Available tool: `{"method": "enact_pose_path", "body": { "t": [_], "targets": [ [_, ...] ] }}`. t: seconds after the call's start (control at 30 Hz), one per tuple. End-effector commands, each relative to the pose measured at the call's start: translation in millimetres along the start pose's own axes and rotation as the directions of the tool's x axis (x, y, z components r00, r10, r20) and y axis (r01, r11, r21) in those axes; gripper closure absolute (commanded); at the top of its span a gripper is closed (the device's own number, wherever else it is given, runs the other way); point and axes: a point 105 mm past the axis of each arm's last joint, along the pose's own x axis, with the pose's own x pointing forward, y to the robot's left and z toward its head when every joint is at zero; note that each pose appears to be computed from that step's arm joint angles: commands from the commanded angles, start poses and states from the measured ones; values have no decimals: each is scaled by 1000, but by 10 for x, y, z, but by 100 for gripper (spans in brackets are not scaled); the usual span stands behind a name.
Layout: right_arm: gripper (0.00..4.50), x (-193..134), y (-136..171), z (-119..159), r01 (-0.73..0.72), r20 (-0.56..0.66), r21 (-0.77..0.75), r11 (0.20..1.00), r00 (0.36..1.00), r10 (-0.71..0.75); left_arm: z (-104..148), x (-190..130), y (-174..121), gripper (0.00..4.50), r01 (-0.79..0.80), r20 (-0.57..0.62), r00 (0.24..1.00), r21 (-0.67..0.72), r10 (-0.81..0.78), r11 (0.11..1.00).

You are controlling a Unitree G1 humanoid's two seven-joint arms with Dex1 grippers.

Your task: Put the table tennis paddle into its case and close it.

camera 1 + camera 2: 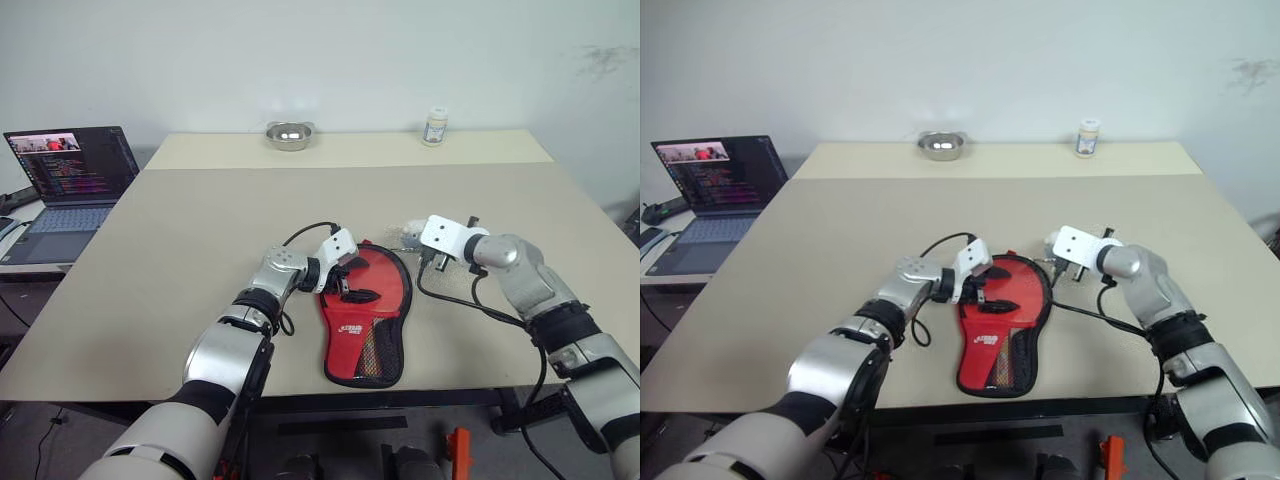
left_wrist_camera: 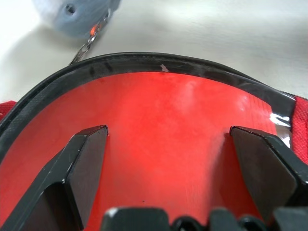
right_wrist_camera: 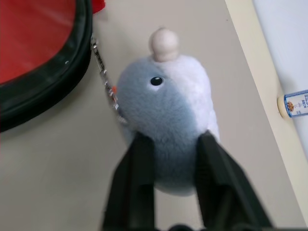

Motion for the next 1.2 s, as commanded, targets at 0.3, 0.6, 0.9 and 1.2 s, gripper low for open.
{"method": "enact_pose_path", "body": {
  "t": [0.3, 0.6, 0.9, 1.2],
  "targets": [
    [449, -810, 445, -35, -184, -36, 0, 983, 982, 184, -134, 127, -61, 7, -22, -50, 999, -45, 20, 999],
    [449, -1238, 933, 243, -380, -3, 106, 919, 924, 382, -189, 192, -83, 7, -49, -60, 997, -75, 45, 996],
    [449, -1781, 1524, 267, -677, -4, 168, 717, 727, 687, -170, 313, -127, 7, -64, -59, 997, -81, 59, 995],
    [449, -2036, 1909, 397, -777, 93, 220, 590, 619, 780, -97, 474, -173, 7, -84, -60, 995, -63, 80, 994]
  ]
}}
